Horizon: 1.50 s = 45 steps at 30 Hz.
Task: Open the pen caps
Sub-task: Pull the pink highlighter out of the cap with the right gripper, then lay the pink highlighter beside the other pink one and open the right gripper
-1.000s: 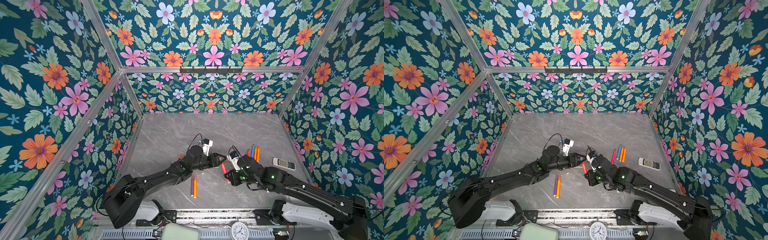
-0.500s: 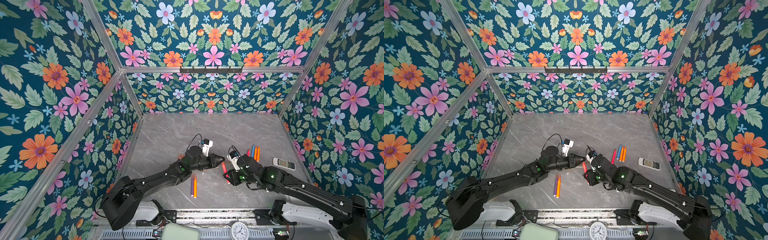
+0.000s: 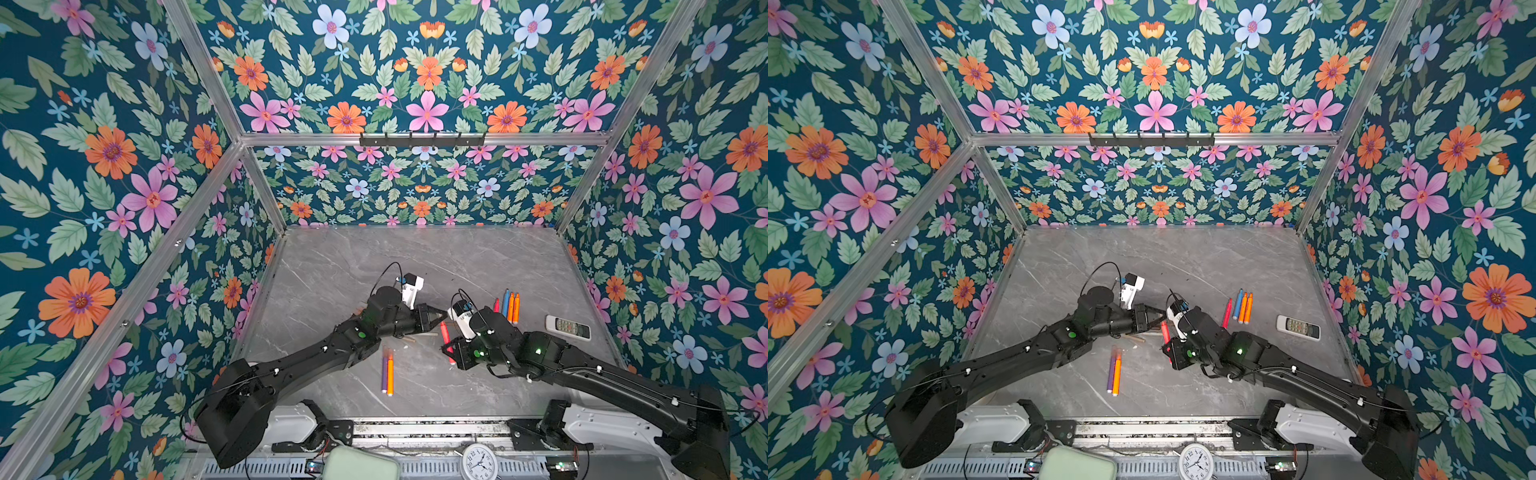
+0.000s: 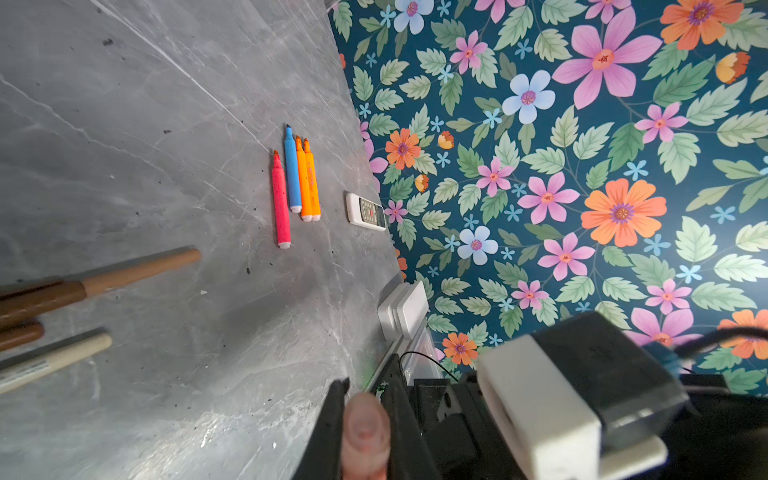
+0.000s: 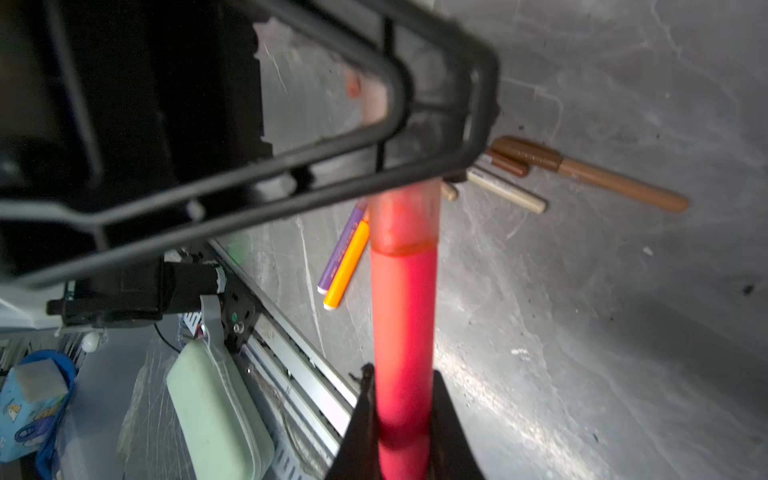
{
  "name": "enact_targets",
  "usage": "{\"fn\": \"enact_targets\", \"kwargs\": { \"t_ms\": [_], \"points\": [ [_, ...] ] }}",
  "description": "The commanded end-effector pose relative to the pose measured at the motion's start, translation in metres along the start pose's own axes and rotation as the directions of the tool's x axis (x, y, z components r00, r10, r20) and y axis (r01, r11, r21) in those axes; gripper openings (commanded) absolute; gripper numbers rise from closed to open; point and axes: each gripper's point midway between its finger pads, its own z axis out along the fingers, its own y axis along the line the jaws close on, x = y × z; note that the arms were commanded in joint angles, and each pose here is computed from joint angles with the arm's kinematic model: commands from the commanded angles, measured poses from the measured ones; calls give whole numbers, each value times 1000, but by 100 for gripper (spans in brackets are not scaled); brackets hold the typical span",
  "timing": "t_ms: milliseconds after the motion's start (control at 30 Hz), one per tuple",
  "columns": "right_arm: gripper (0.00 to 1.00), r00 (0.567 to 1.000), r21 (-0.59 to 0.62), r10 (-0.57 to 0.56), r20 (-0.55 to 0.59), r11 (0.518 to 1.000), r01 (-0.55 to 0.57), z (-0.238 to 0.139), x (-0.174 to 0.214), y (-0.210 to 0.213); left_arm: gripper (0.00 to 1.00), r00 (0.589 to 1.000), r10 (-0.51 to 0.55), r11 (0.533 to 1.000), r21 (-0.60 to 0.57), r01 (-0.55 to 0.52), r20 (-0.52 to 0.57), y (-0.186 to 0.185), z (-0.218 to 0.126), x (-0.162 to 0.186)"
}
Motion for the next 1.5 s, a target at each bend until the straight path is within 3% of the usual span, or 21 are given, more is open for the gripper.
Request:
{"fn": "enact_targets", "kwargs": {
  "t_ms": [0, 200, 700, 833, 900, 1000, 1067, 1267, 1333, 1467],
  "points": [
    [0, 997, 24, 18, -76, 1000, -16, 2, 19, -8, 0, 988, 94, 995, -51, -88, 119, -4, -17, -47],
    [0, 995, 9, 32, -95, 999, -32, 2, 29, -9, 0, 974, 134, 987, -114, -114, 184, 3, -41, -91],
    [0, 983, -31, 21, -183, 999, -27, 18, 48, -1, 0, 957, 141, 987, -114, -115, 255, 4, -54, -135],
    [0, 983, -16, 32, -182, 999, -35, 20, 50, -3, 0, 955, 147, 986, -112, -122, 257, 3, -53, -140],
    [0, 985, 64, 69, -155, 996, -60, 17, 47, -17, 0, 957, 156, 978, -172, -116, 243, 14, -55, -138],
    [0, 982, 238, 157, -107, 963, -128, 5, 44, -54, 0, 963, 142, 943, -327, -61, 228, 56, -67, -130],
    [0, 967, 296, 239, -87, 933, -204, -2, 43, -79, 0, 967, 110, 928, -372, -17, 231, 82, -76, -123],
    [0, 880, 348, 474, 43, 818, -458, -22, 29, -155, 0, 961, 75, 921, -388, 35, 266, 112, -97, -104],
    [0, 866, 374, 492, 93, 789, -488, -30, 19, -176, 0, 960, 86, 918, -396, 28, 267, 113, -100, -102],
    [0, 887, 496, 447, 117, 747, -442, -32, 1, -214, 0, 961, 102, 914, -406, 12, 257, 113, -103, -99]
  ]
}}
